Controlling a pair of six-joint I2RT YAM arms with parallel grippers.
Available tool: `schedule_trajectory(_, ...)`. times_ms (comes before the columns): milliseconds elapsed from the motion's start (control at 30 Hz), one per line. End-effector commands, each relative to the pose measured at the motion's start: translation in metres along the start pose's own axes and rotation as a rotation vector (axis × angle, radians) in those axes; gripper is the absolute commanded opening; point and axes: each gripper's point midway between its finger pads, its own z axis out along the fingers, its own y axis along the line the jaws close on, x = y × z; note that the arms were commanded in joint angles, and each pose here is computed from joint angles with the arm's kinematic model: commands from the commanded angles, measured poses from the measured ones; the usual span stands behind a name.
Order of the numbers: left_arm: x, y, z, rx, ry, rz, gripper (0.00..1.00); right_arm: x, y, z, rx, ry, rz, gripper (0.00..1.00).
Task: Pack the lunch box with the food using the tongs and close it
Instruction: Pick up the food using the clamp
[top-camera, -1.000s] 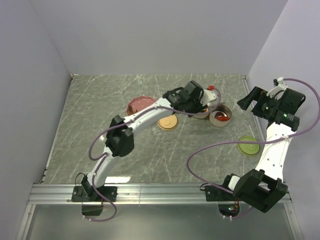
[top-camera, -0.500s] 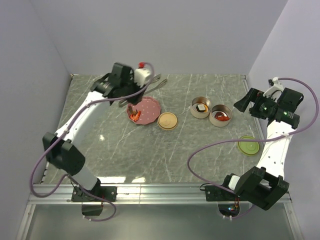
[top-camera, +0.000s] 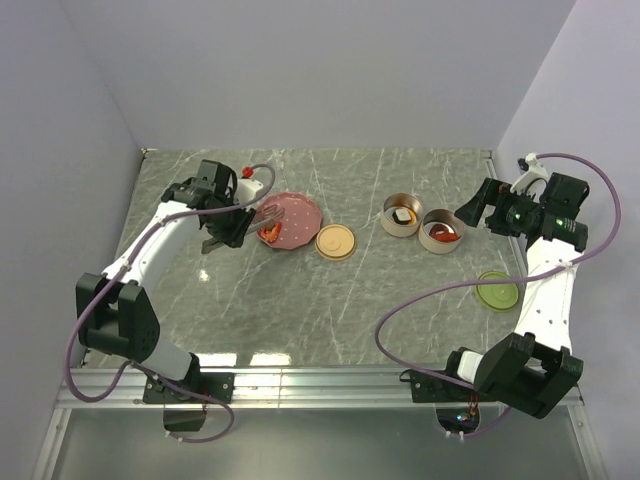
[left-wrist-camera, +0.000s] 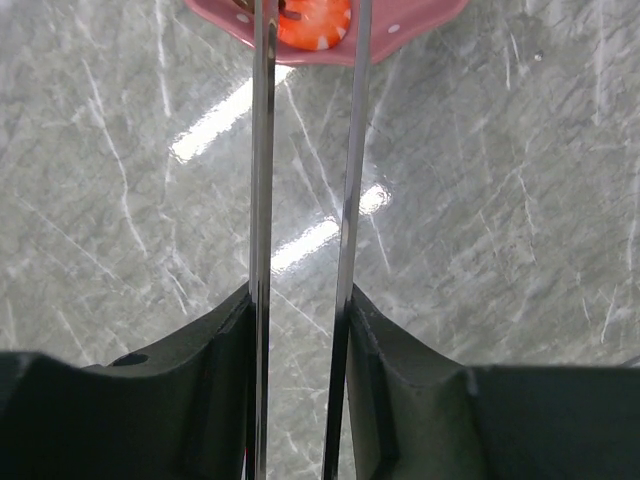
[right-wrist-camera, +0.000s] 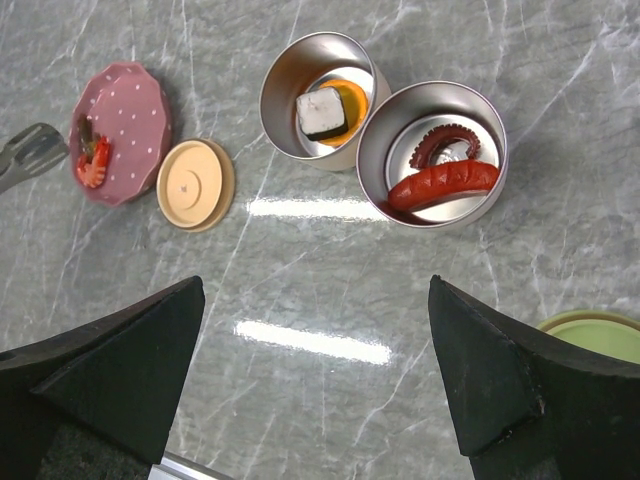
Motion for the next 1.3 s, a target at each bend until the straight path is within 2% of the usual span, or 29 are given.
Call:
schedule_trajectory(0,0.006,-0.003,0.008,0.02,0.023,0.003,0.41,-0.004,0.001,-0.003,0.007,-0.009,-0.025,1.0)
schedule_trajectory(533,0.02,0.006,0.031,-0.009,0.11,-0.022,0.43,-0.003,0.0,0.001,-0.004,-0.001,-0.011,1.0)
schedule_trajectory(1000,0.014,-0.016,0.033,0.017,0.107,0.032,0.38,-0.003,-0.001,0.002,-0.001,0.0,-0.01,1.0)
schedule_trajectory(1267,0.015,-0.019,0.043,0.021,0.136,0.032,0.4,-0.002,-0.001,0.002,0.001,0.001,-0.01,1.0)
